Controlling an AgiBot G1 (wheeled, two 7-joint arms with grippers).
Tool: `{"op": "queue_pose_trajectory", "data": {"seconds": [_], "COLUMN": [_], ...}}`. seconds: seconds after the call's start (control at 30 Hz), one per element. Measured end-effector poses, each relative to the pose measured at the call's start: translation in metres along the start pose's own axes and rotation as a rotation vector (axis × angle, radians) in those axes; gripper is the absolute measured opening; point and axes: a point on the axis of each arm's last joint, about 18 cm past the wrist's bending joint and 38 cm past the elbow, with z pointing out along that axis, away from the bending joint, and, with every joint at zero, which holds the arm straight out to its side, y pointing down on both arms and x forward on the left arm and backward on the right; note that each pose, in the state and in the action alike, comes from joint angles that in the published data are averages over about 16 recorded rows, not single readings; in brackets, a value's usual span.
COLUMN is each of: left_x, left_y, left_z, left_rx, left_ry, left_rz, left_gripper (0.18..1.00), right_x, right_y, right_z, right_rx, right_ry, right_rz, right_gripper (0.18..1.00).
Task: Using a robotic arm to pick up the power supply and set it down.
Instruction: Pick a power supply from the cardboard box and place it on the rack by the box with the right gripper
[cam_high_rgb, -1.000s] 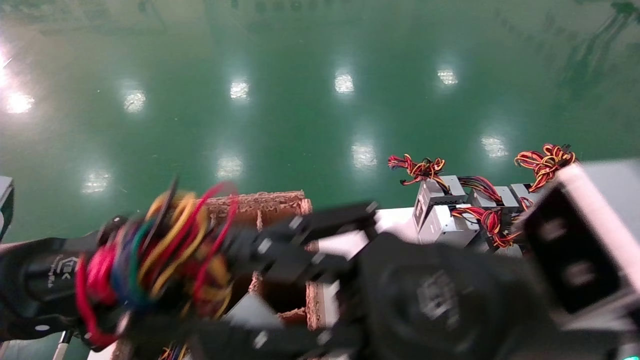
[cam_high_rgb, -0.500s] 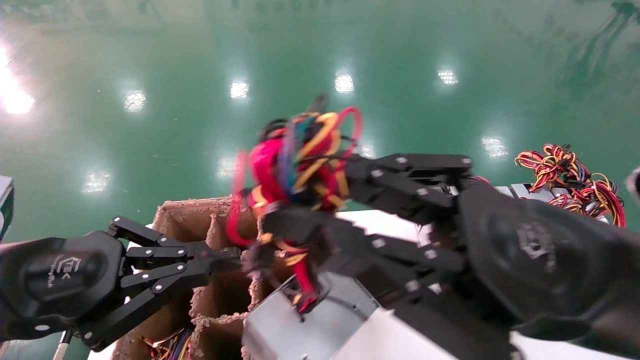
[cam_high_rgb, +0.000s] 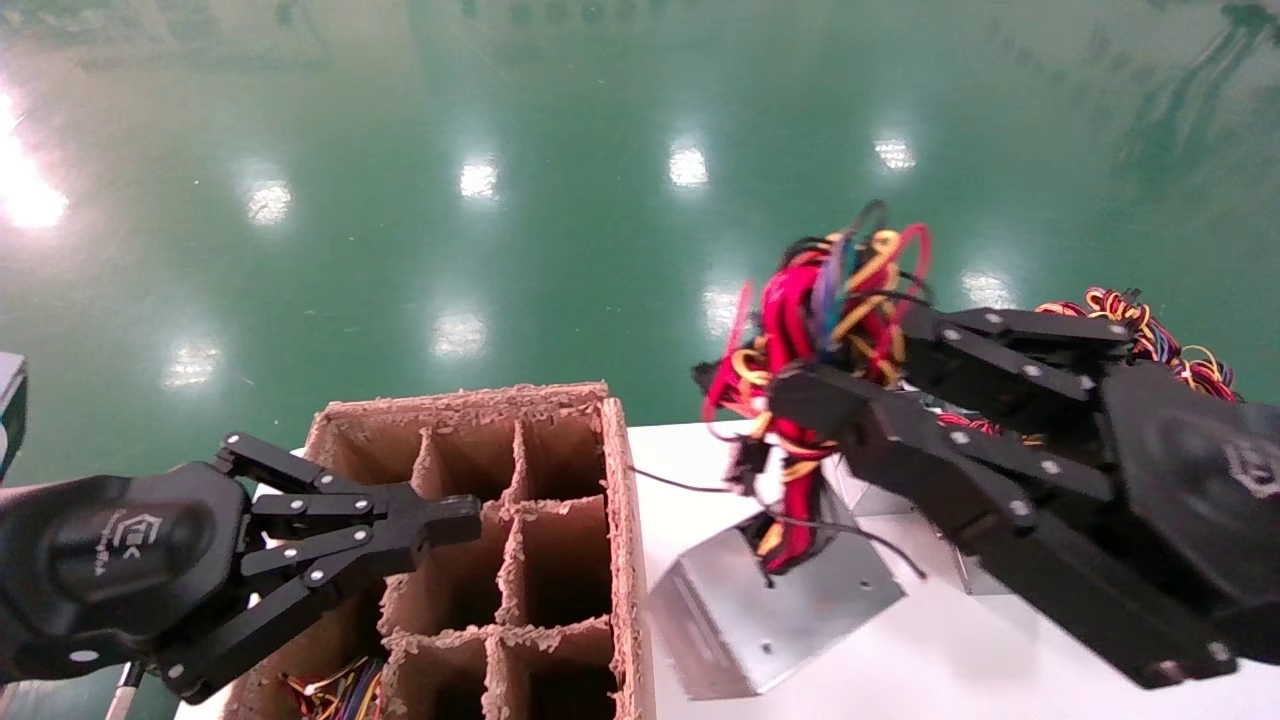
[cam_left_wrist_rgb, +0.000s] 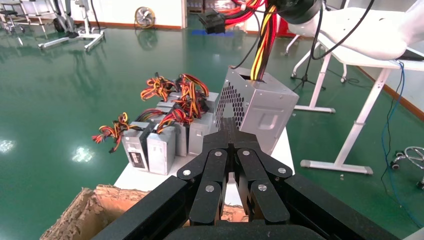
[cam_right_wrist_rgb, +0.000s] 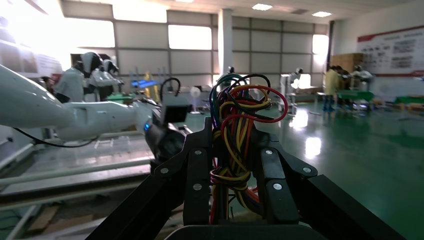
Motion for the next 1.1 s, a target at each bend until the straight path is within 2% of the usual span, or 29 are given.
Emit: {"op": "queue_pose_trajectory", "data": {"seconds": [0.3,0.7,1.1], "left_x": [0.0,0.0,0.0], "left_y": [0.0,0.0,0.0], "left_z": [0.0,0.0,0.0], "left_rx": [0.0,0.0,0.0], "left_ry": [0.0,0.0,0.0], "left_rz": [0.0,0.0,0.0], "left_gripper": [0.191,0.191,0.191], "right_x": [0.008,0.029,0.049], "right_y": [0.005,0.036,0.07], "right_z": [-0.037,-0.071,-0.087], "right_rx": [-0.099,-0.282,-0.479], "right_ry": [0.158,0.379,0.501], "right_rz": [0.01,0.065,0.089], "right_gripper": [0.304,0.304,0.304]}}
